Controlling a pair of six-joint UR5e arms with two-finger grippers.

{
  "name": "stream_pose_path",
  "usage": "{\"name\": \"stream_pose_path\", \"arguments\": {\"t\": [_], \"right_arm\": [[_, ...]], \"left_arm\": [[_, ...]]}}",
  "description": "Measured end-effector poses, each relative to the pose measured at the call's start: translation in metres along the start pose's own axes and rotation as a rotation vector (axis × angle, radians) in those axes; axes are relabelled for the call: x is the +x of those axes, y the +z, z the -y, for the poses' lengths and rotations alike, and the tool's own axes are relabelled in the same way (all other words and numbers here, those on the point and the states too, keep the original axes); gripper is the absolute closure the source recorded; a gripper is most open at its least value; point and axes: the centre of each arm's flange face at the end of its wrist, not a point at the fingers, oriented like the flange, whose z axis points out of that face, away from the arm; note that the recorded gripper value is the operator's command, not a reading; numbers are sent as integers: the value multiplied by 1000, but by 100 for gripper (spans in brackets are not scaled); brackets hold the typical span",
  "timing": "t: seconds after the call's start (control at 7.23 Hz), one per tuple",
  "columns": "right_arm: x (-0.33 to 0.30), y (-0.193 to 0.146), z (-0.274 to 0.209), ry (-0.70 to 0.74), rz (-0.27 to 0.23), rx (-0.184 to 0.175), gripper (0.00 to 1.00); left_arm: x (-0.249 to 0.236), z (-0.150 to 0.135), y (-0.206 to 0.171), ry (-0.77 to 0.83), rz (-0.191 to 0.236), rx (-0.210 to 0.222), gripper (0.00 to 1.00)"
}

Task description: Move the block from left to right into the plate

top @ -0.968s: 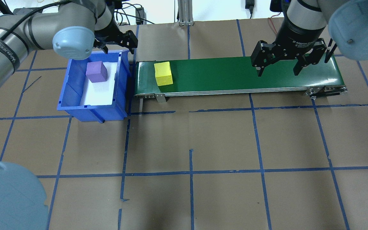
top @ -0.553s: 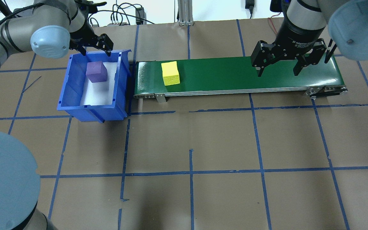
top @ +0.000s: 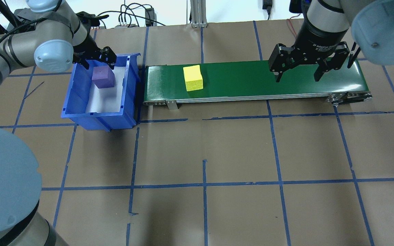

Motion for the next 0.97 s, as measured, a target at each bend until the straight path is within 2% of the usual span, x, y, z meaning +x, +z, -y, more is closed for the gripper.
{"name": "stream_pose_path", "arguments": {"t": [0.28, 0.97], "right_arm": [[0, 0, 0, 1, 1, 0, 0], [0, 0, 0, 3, -1, -1, 0]], "left_arm": [[-2, 3, 17, -3, 3, 2, 4], [-5, 8, 27, -34, 9, 1, 4]]}}
